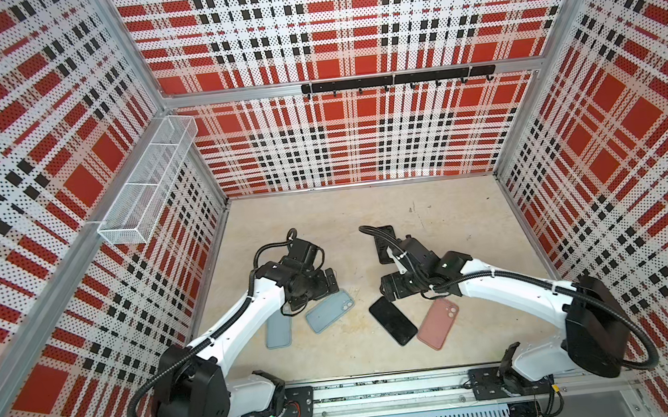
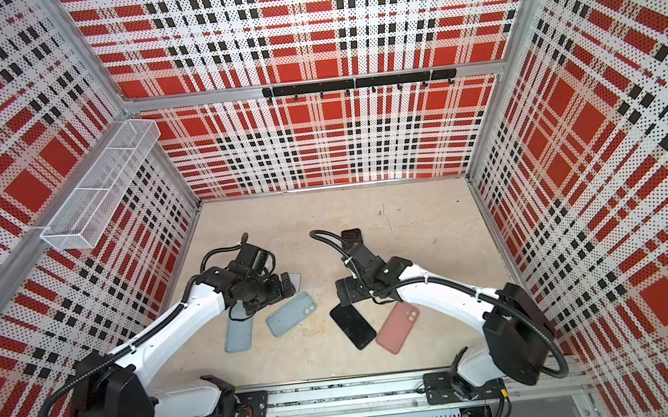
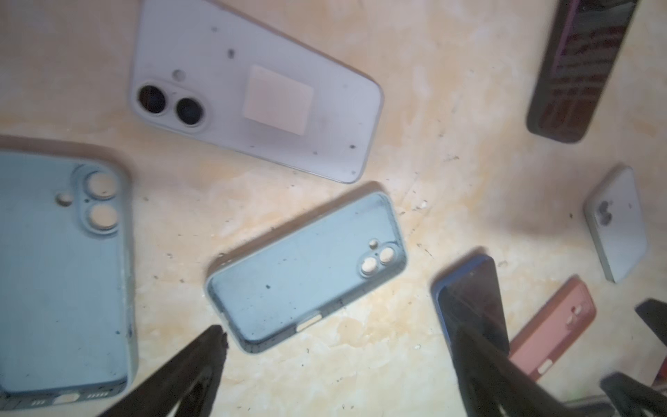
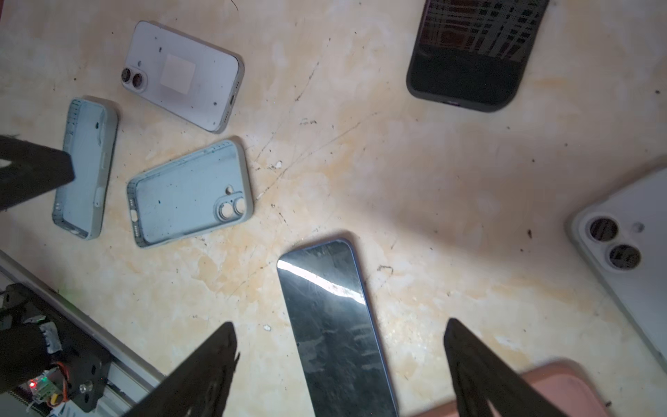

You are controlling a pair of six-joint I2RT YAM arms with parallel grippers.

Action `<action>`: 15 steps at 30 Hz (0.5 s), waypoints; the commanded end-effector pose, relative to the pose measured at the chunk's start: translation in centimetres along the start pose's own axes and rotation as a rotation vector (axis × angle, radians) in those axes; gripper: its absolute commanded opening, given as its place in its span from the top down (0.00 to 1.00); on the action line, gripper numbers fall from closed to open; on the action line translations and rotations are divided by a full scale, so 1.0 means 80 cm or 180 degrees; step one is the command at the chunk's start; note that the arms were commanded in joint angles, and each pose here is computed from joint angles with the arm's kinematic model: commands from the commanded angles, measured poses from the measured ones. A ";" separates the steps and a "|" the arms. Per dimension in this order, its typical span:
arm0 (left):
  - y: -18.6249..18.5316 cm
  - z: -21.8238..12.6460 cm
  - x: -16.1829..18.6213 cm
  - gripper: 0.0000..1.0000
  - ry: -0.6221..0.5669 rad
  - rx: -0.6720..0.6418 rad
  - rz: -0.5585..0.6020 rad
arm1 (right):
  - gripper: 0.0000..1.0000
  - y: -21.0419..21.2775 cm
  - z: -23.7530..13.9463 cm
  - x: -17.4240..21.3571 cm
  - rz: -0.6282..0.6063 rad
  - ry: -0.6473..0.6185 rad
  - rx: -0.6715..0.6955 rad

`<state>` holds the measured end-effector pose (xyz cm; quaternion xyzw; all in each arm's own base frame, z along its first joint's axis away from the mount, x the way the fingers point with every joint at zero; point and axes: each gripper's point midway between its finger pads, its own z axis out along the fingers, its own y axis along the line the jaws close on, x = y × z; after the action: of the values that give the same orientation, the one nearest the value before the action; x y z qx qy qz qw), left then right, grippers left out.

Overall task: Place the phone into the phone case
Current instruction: 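Lower the left gripper onto the white stickered phone and grasp it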

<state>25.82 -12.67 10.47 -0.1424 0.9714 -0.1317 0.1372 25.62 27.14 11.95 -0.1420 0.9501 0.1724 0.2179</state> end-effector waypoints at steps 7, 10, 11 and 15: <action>0.032 0.002 -0.058 0.01 -0.0376 0.0047 -0.1445 | 0.09 0.033 -0.011 -0.034 -0.0037 -0.0166 -0.0272; 0.031 0.007 -0.068 0.01 -0.0416 0.0084 -0.1877 | 0.09 0.040 -0.008 -0.035 -0.0074 -0.0147 -0.0361; 0.032 0.012 -0.069 0.01 -0.0405 0.0075 -0.2031 | 0.09 0.042 -0.008 -0.035 -0.0090 -0.0137 -0.0379; 0.026 0.035 -0.073 0.01 -0.0196 0.0011 -0.2557 | 0.09 0.049 -0.018 -0.039 -0.0172 -0.0169 -0.0458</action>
<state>29.74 -9.06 8.38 -0.4361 0.8794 -0.1513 0.1162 26.04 29.49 14.05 -0.1592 0.9375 0.2174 0.2202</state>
